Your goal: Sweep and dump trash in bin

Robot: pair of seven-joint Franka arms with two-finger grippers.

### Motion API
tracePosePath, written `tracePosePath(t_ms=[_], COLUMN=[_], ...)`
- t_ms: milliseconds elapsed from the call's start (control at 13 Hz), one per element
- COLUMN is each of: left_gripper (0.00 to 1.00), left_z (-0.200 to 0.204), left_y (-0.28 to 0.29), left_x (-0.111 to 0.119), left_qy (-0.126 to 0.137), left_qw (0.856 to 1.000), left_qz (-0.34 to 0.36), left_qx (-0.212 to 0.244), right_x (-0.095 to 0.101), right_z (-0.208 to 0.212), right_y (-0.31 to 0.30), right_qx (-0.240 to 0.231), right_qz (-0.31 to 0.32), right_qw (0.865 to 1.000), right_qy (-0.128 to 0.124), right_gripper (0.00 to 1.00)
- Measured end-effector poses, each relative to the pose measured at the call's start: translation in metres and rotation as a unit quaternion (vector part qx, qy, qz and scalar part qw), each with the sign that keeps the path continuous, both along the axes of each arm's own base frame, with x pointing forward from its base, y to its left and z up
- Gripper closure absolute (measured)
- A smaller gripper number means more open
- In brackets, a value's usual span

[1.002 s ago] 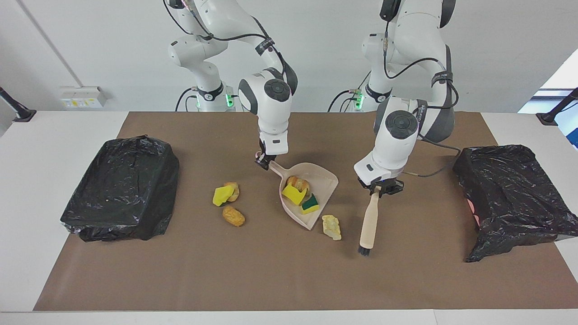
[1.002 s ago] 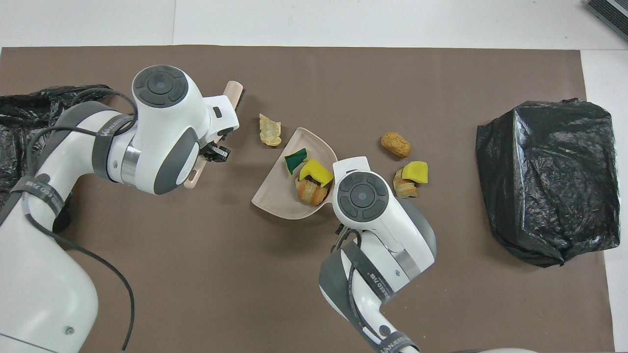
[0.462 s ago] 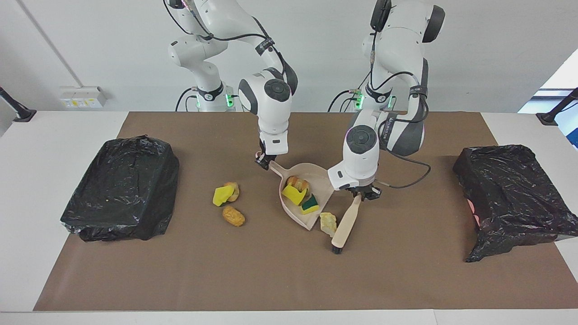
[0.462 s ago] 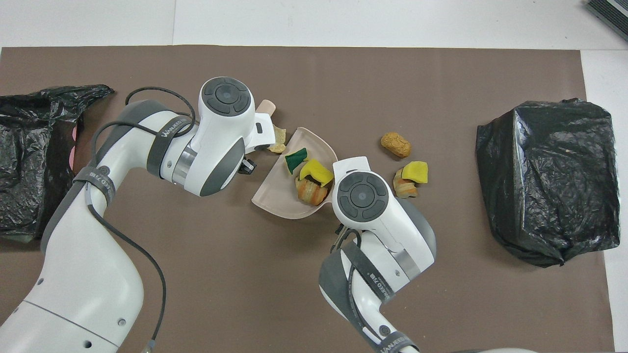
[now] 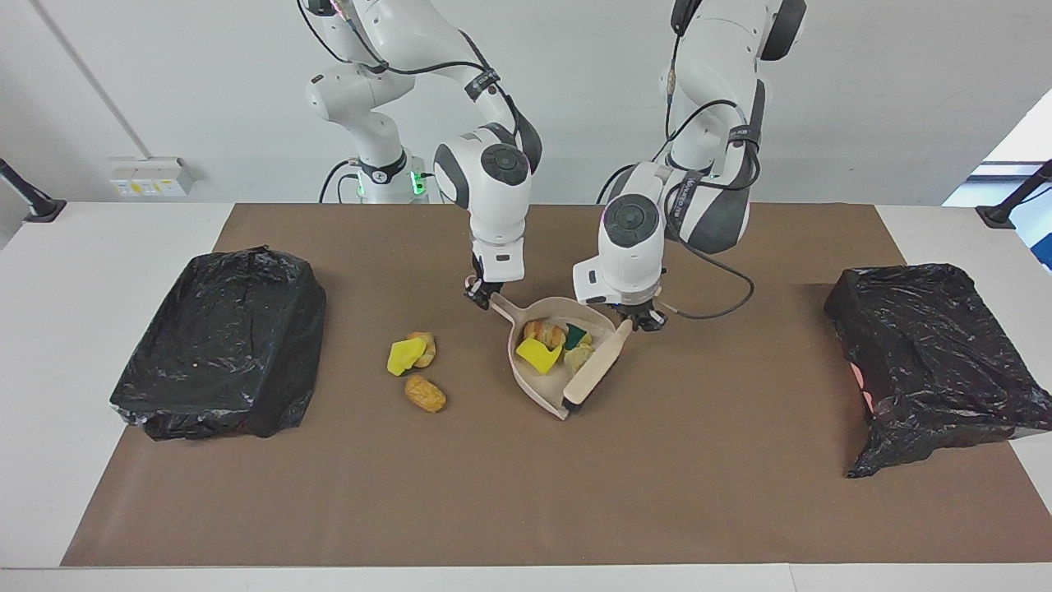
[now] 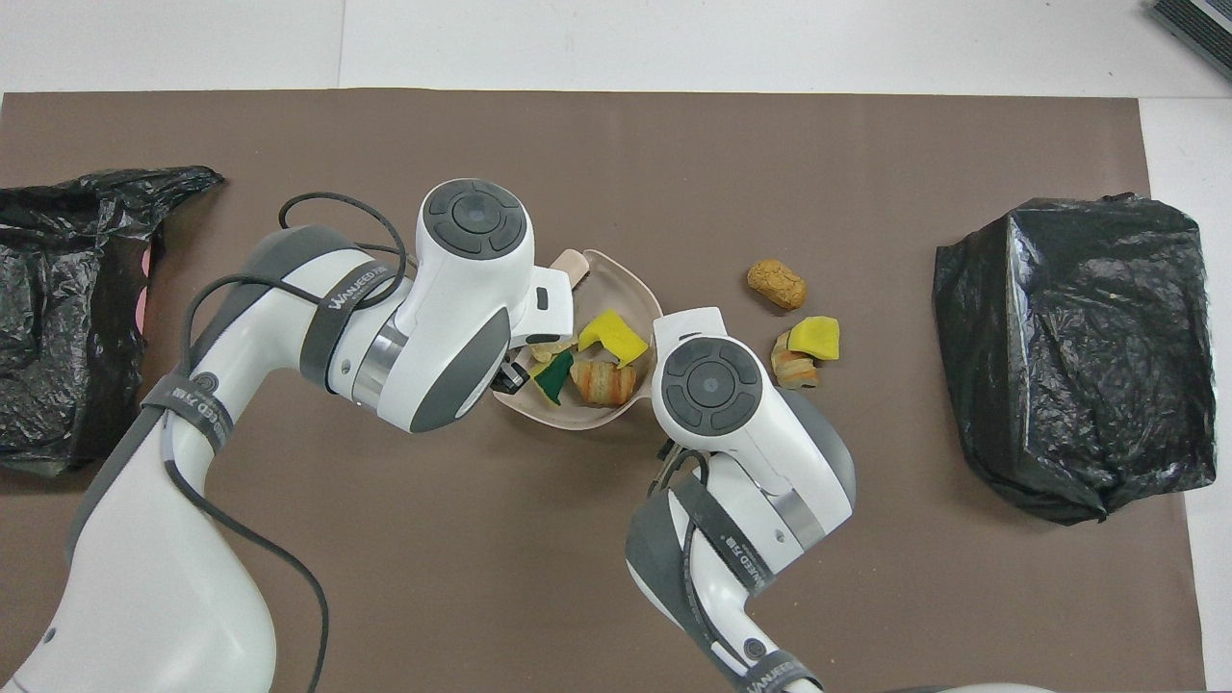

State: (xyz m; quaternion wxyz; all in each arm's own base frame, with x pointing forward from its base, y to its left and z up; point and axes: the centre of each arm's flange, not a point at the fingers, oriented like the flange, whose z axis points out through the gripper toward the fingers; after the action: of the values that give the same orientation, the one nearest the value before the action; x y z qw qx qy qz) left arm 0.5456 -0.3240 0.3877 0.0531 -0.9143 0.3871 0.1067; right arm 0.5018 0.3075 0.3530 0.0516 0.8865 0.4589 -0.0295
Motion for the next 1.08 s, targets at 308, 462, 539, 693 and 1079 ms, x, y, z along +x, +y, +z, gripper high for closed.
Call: tracePosePath(t_ms=[308, 462, 539, 693, 1079], left_gripper=[0.74, 0.74, 0.74, 0.74, 0.74], left_z=[0.013, 0.013, 0.013, 0.015, 0.036], left_y=[0.001, 0.003, 0.001, -0.004, 0.012], left_x=[-0.013, -0.012, -0.012, -0.011, -0.005], left_qy=[-0.008, -0.014, -0.02, -0.037, -0.05], left_qw=[0.999, 0.996, 0.995, 0.991, 0.985], left_qz=[0.05, 0.084, 0.101, 0.129, 0.165], left_qx=[0.008, 0.012, 0.012, 0.006, 0.004], right_x=[0.0, 0.0, 0.0, 0.0, 0.001], right_z=[0.0, 0.0, 0.0, 0.0, 0.001], right_y=[0.0, 0.0, 0.0, 0.0, -0.001], right_qx=[0.0, 0.0, 0.0, 0.0, 0.0], right_qz=[0.0, 0.0, 0.0, 0.0, 0.0], right_qw=[1.0, 1.0, 1.0, 1.0, 1.0], right_qy=[0.0, 0.0, 0.0, 0.0, 0.0], right_gripper=[0.68, 0.68, 0.68, 0.68, 0.68])
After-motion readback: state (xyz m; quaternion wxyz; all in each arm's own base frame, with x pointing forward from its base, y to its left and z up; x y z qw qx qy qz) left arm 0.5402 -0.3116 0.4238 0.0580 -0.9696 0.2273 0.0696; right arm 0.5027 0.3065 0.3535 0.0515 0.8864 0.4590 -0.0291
